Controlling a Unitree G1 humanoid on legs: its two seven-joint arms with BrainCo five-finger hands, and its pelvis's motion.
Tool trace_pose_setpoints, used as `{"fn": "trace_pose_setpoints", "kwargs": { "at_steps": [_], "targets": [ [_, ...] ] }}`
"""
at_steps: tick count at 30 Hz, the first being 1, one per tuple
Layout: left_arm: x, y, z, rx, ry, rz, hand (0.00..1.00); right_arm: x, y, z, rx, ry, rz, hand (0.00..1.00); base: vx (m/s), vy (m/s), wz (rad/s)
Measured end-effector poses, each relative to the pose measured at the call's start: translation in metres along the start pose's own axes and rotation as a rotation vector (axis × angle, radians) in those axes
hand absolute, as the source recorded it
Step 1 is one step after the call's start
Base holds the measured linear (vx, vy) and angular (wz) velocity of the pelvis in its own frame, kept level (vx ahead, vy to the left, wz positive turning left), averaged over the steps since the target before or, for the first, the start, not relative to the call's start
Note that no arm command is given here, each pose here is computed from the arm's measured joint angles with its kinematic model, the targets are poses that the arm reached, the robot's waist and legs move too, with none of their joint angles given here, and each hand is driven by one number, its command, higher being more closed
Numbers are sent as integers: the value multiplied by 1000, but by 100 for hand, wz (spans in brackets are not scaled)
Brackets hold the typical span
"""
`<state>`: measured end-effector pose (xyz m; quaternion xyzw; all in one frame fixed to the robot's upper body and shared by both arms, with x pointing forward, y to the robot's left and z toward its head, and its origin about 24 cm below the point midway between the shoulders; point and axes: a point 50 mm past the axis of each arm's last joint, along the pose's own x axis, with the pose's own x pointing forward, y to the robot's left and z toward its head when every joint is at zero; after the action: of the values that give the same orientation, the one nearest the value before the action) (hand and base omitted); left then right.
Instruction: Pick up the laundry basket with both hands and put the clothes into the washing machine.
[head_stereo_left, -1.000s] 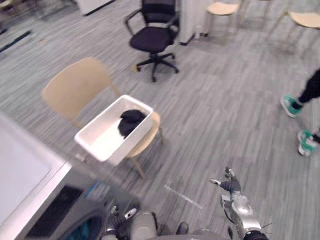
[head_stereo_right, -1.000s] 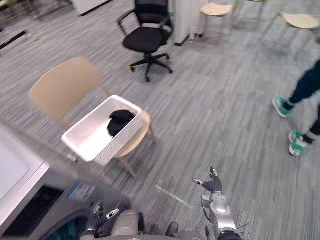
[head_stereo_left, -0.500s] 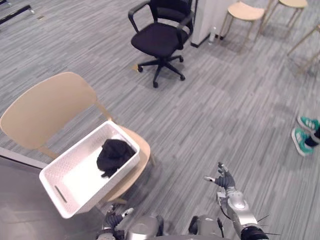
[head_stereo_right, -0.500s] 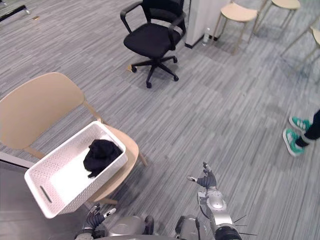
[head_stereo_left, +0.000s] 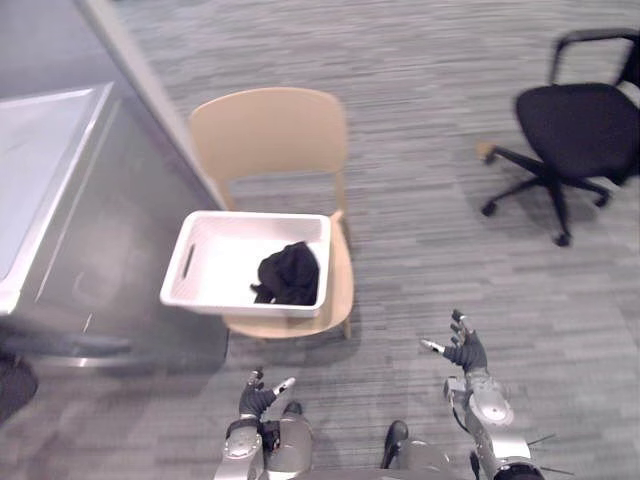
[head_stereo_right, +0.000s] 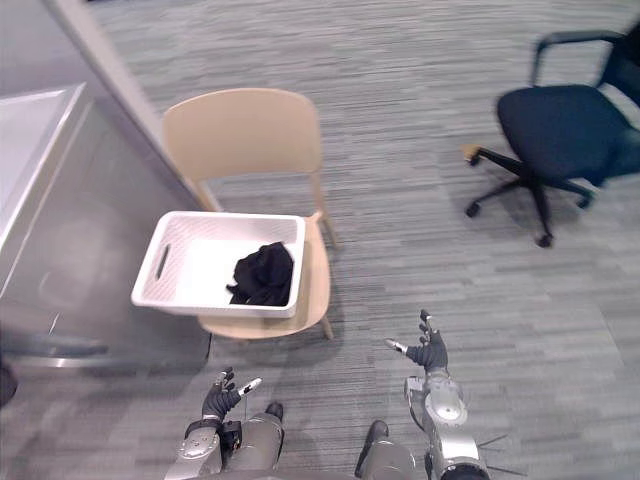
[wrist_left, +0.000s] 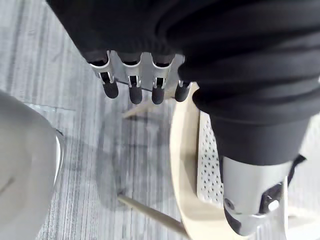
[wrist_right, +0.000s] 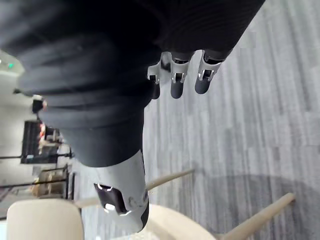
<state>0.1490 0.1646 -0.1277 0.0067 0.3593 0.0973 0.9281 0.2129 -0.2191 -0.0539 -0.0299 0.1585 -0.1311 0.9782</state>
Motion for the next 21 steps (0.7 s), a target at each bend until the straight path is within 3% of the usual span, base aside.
{"fn": "trace_pose_setpoints", "kwargs": {
  "at_steps": [3,10,21],
  "targets": [
    [0,0,-4,23,18,-10,0,-2,-12,-5,20,19,-69,0,42,128,134],
    [0,16,-11,127,39,-15,0,-9,2,-13,62,48,-69,0,0,119,72],
    [-5,37,-18,196,49,5,0,1,8,66,-157,-306,29,0,5,62,35]
  ]
}}
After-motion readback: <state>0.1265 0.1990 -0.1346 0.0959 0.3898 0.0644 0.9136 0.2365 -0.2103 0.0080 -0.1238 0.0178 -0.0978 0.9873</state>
